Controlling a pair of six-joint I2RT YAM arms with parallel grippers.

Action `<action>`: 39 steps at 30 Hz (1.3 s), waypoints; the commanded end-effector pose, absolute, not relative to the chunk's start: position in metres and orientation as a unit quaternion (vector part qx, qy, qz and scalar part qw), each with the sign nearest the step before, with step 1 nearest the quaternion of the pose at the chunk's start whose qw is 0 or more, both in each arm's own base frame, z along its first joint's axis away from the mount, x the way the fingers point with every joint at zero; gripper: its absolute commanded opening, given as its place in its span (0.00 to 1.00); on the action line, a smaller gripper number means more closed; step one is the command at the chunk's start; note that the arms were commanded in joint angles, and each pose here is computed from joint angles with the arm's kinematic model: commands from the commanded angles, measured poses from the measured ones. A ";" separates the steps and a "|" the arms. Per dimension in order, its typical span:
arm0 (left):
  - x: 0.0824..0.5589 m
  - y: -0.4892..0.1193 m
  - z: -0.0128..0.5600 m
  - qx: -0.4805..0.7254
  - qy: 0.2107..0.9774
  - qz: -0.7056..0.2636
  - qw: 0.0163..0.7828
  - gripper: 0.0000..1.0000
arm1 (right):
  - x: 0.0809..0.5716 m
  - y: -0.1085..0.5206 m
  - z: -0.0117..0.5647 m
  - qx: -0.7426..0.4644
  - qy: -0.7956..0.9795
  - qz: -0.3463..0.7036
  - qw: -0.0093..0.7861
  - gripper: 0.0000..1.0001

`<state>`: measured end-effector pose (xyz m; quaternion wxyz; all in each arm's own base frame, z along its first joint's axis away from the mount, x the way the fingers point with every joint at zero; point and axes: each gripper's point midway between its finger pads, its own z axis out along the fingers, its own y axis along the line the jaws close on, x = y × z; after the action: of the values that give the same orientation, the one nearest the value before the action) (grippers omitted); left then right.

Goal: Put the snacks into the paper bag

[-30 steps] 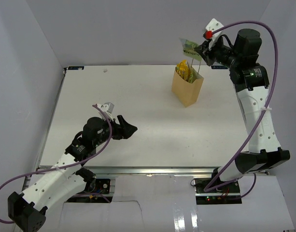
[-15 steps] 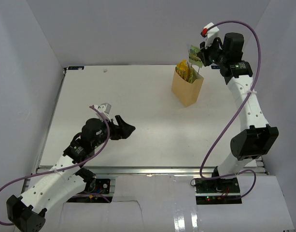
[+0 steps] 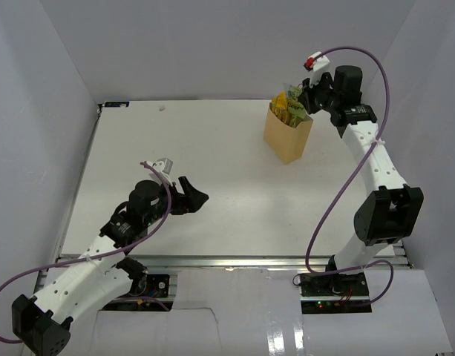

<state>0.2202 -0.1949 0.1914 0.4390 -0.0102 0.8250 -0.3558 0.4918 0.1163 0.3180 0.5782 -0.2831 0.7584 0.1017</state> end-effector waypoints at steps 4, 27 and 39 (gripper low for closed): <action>0.223 -0.197 0.199 -0.011 0.820 -0.361 0.443 0.89 | 0.496 0.123 0.318 -0.259 0.755 0.128 0.589 0.08; 0.226 -0.200 0.198 -0.012 0.821 -0.363 0.440 0.90 | 0.479 0.123 0.250 -0.224 0.812 0.160 0.515 0.38; 0.232 -0.199 0.269 -0.018 0.761 -0.402 0.509 0.98 | 0.413 0.111 0.356 -0.296 0.744 0.111 0.589 0.90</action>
<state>0.2280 -0.2004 0.2276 0.4672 -0.0128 0.7987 -0.3789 0.4395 0.1166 0.3180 0.5586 -0.2843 0.7689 0.1263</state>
